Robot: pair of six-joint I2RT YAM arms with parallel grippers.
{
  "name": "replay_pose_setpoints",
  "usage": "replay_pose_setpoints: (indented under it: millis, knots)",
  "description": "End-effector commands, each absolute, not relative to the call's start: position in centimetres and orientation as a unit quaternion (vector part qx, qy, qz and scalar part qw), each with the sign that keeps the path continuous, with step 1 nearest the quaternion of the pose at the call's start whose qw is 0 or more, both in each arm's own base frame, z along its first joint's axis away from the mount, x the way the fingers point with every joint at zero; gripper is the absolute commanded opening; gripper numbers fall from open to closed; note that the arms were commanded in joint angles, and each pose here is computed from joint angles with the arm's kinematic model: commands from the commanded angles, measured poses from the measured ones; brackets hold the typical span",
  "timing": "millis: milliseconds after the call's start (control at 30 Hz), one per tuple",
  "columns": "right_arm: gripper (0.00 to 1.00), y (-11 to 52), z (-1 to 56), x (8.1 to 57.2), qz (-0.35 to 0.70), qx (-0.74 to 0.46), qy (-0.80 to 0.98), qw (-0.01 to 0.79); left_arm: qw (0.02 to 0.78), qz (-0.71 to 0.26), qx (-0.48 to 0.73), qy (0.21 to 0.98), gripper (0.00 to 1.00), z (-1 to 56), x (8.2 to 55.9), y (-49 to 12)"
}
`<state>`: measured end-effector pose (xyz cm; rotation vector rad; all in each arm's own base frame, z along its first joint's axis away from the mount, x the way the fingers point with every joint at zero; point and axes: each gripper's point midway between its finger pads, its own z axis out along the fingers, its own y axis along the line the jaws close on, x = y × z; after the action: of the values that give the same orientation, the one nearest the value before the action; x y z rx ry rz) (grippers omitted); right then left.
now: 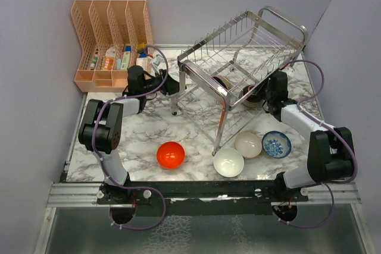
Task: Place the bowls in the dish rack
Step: Move the bowl to the dish rack.
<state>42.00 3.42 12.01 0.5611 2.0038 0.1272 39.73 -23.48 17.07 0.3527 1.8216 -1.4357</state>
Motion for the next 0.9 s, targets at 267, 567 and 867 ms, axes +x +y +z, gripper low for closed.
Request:
replay_pose_setpoints:
  millis: [267,567,867]
  knots:
    - [0.34,-0.9,6.0,39.7,-0.044,0.281,0.860,0.424,0.409,-0.556,0.158,0.706,0.37,18.4,40.2,-23.7]
    - [0.34,-1.8,4.2,40.9,-0.043,0.296,0.862,0.408,0.408,-0.554,0.158,0.709,0.37,18.3,40.2,-23.7]
    - [0.34,-2.0,3.1,41.6,-0.033,0.304,0.870,0.386,0.407,-0.553,0.159,0.709,0.37,18.2,40.2,-23.7]
